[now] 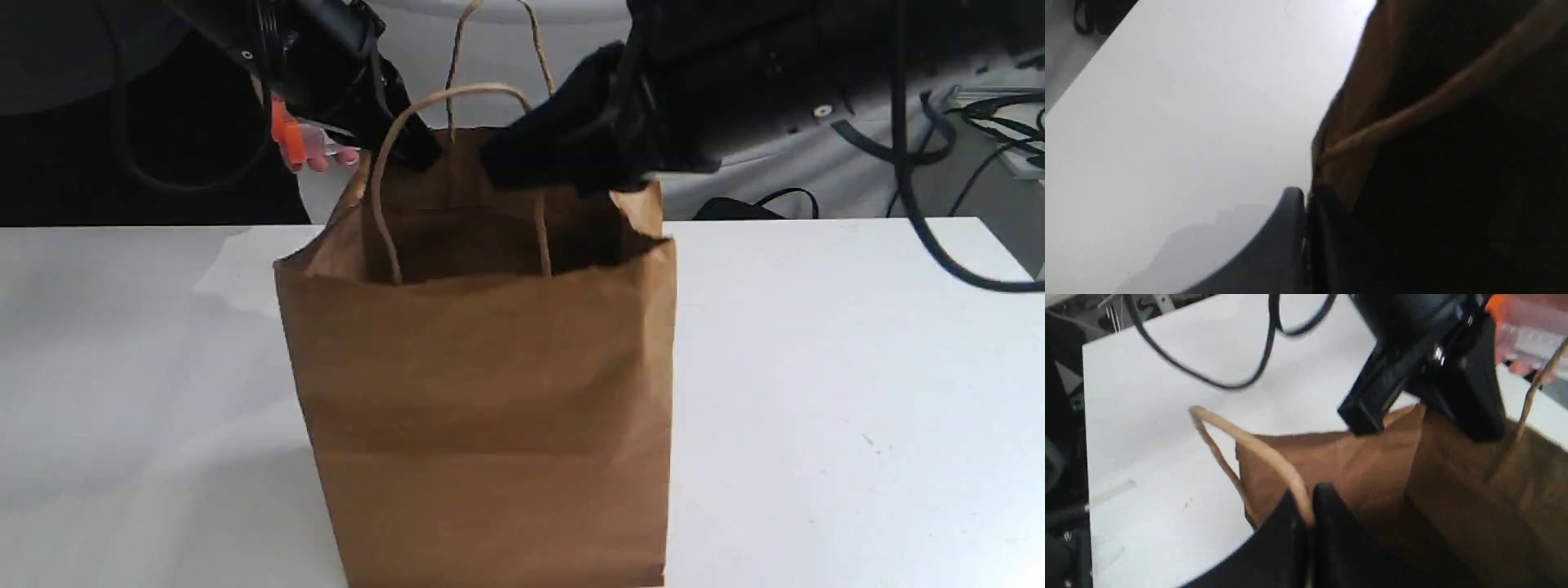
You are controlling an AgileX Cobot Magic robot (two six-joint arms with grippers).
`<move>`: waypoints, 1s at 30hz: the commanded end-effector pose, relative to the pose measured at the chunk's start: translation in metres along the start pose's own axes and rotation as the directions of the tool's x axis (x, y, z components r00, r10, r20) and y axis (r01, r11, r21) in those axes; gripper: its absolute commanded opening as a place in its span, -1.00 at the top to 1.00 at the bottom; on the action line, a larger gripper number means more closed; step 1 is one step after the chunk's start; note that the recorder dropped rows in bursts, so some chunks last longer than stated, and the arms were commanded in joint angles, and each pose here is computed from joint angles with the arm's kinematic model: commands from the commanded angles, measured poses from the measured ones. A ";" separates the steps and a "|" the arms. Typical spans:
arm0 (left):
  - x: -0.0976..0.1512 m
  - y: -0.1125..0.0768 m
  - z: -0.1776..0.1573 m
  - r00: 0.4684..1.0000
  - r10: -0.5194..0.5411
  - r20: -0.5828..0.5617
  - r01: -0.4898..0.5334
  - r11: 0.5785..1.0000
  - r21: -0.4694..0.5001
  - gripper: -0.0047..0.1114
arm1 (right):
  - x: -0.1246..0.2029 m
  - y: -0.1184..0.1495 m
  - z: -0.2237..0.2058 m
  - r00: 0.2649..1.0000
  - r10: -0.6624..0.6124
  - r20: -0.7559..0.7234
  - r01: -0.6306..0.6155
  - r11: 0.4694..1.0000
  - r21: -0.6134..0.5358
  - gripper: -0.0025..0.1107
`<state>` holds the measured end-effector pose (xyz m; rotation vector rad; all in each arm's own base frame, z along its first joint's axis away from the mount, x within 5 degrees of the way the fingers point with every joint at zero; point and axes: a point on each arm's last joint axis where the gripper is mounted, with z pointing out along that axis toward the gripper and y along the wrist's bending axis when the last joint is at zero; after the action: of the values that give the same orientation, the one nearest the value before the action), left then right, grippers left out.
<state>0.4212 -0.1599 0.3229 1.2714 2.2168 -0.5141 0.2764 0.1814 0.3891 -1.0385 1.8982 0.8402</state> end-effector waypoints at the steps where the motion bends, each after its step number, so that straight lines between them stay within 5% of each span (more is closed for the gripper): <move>1: 0.002 0.003 0.001 0.995 -0.093 -0.022 0.093 0.995 -0.026 0.92 | -0.030 0.009 -0.018 0.997 0.014 0.080 -0.014 1.000 -0.007 0.96; 4: 0.006 0.011 -0.001 0.980 -0.195 -0.031 0.191 0.977 -0.088 0.92 | -0.049 0.016 -0.032 0.993 -0.026 0.117 0.026 1.000 0.001 0.96; 9: 0.006 0.010 0.000 0.968 -0.251 0.005 0.251 0.968 -0.004 0.92 | -0.069 0.021 -0.048 0.988 -0.042 0.151 0.035 0.998 0.046 0.96; 30: 0.001 0.007 0.002 0.952 -0.302 0.043 0.299 0.952 0.059 0.92 | -0.060 0.012 -0.032 0.999 -0.014 0.051 0.014 1.000 0.009 0.96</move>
<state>0.4267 -0.1564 0.3177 0.9603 2.3837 -0.6948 0.2777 0.1825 0.4550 -1.0221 1.8521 0.8444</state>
